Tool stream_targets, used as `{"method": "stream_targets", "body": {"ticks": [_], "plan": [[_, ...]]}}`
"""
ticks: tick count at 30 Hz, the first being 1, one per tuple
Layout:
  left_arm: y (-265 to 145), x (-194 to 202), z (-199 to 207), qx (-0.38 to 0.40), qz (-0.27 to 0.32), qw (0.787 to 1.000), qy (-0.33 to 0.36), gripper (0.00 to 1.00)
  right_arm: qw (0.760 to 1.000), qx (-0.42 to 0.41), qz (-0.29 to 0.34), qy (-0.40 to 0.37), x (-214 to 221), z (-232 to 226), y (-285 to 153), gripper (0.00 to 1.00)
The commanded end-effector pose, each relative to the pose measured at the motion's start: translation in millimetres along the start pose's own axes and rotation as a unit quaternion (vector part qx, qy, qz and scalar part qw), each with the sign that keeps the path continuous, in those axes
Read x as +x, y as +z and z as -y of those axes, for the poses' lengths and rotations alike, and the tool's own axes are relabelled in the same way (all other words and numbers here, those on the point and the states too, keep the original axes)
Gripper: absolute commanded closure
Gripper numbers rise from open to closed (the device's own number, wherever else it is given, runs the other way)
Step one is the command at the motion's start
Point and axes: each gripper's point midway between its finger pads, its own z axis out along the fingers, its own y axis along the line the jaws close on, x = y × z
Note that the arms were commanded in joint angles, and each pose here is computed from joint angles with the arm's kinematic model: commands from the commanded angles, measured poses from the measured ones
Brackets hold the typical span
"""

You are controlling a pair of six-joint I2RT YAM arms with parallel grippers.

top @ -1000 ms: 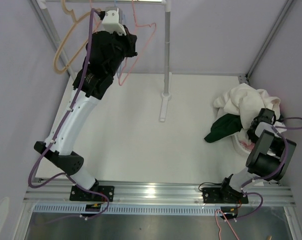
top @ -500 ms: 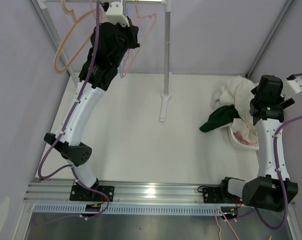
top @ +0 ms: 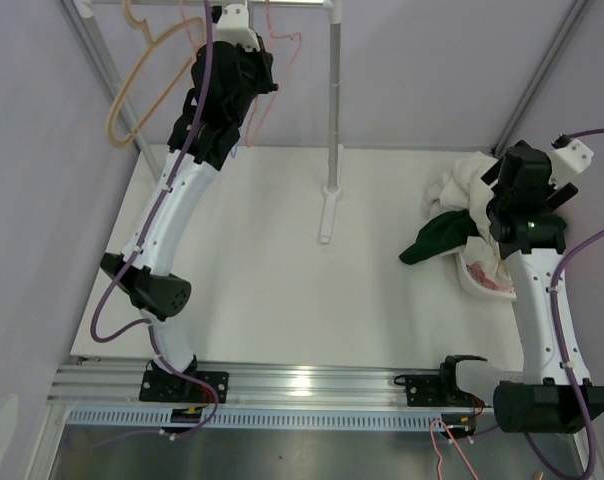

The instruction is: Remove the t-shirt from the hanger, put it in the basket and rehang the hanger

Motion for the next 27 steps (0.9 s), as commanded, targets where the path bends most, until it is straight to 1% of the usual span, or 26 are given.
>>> {"method": "stream_targets", "body": {"ticks": [1,4,8,10,11,12,14,15,19,21,22,23,24,25,26,27], "plan": [[8,-20,-6,-0.004,0.037,0.999,-0.004,0.99,0.997,-0.061,0.04,0.006,-32,-21,-38,0.13],[16,-6,-9,-0.009,0.024,1.0,-0.005,0.99,0.993,-0.109,0.047,-0.003,-33,-41,-56,0.12],[20,6,-8,-0.006,0.011,1.0,-0.006,0.99,0.989,-0.139,0.043,-0.015,-27,-57,-66,0.11],[17,7,-7,-0.001,0.009,1.0,-0.006,0.93,0.988,-0.147,0.039,-0.018,-23,-61,-67,0.1],[17,10,-6,0.004,0.007,1.0,-0.006,0.84,0.988,-0.151,0.037,-0.019,-20,-64,-67,0.1],[14,8,-5,0.005,0.008,1.0,-0.006,0.8,0.987,-0.153,0.035,-0.019,-18,-65,-67,0.1],[10,3,-5,0.009,0.017,1.0,-0.007,0.78,0.987,-0.158,0.034,-0.019,-16,-67,-68,0.1],[10,10,-6,0.008,0.01,1.0,-0.006,0.78,0.986,-0.159,0.034,-0.018,-16,-68,-68,0.1],[2,2,-8,0.004,0.014,1.0,-0.005,0.75,0.985,-0.166,0.033,-0.018,-14,-71,-69,0.09],[-6,-9,-9,0.003,0.021,1.0,-0.004,0.68,0.983,-0.177,0.03,-0.021,-11,-75,-71,0.09],[-11,-13,-10,0.003,0.021,1.0,-0.004,0.65,0.981,-0.193,0.027,-0.024,-9,-80,-74,0.08],[-23,-29,-10,0.004,0.035,0.999,-0.006,0.57,0.979,-0.203,0.026,-0.028,-8,-84,-76,0.07],[-31,-37,-10,0.005,0.041,0.999,-0.005,0.53,0.976,-0.216,0.024,-0.033,-5,-90,-79,0.06],[-37,-39,-11,0.005,0.04,0.999,-0.005,0.45,0.972,-0.229,0.026,-0.041,-4,-95,-81,0.02],[-46,-48,-11,0.008,0.048,0.999,-0.005,0.31,0.968,-0.247,0.022,-0.045,-1,-101,-84,0.01],[-71,-72,-11,0.016,0.07,0.997,-0.009,0.25,0.966,-0.255,0.021,-0.047,0,-104,-86,0.01]]}}
